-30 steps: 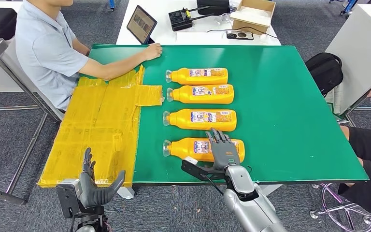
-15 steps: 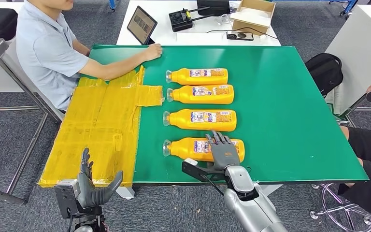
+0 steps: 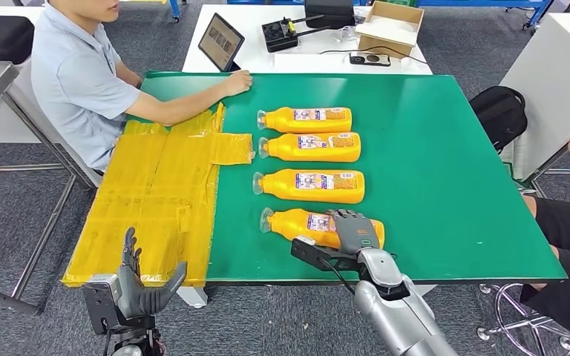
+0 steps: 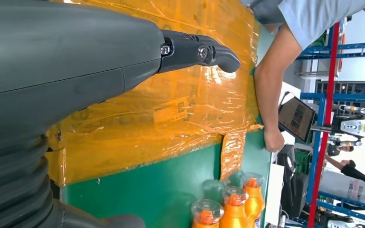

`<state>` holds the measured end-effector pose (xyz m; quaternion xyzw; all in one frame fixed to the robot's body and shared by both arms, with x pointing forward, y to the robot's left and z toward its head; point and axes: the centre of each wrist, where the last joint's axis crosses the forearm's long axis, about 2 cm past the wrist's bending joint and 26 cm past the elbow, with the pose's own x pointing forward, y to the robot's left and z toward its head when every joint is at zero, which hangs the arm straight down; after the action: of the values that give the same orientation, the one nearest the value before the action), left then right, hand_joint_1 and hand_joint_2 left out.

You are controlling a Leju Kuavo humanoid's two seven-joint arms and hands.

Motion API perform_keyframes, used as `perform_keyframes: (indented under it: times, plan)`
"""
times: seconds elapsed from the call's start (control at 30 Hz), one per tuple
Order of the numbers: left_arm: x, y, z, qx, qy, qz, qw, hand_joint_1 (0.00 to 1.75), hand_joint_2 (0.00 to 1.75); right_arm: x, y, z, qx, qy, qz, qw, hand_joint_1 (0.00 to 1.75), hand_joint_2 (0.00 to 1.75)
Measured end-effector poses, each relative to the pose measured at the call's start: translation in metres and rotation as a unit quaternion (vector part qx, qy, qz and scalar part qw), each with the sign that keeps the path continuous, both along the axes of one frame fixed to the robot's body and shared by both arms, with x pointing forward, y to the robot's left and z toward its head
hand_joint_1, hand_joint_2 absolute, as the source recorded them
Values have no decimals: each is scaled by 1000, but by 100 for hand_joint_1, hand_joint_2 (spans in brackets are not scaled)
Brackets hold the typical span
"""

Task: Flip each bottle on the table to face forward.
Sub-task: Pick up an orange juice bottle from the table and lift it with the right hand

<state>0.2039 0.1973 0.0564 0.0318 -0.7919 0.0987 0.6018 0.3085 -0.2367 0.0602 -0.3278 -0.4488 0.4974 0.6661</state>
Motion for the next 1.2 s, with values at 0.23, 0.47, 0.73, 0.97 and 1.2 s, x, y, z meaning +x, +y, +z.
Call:
perform_keyframes:
  times: [0.23,0.47,0.73,0.97,1.2]
  plan:
    - [1,0,-1,-1,1,0,1000,0,175,0,-5,-1,14,7,-1,1000,175,175]
    - [1,0,-2,-25,-7,12,1000,0,175,-7,-21,-2,247,-22,28,968,175,175]
    - [7,-16,6,-55,-2,-22,998,0,175,-48,8,2,396,-115,18,911,175,175]
    - [10,-40,23,-33,-25,-75,996,0,175,-49,23,18,473,-223,-23,852,175,175]
    - [-1,-72,44,-39,-60,-162,984,0,175,-37,42,33,500,-264,-16,824,175,175]
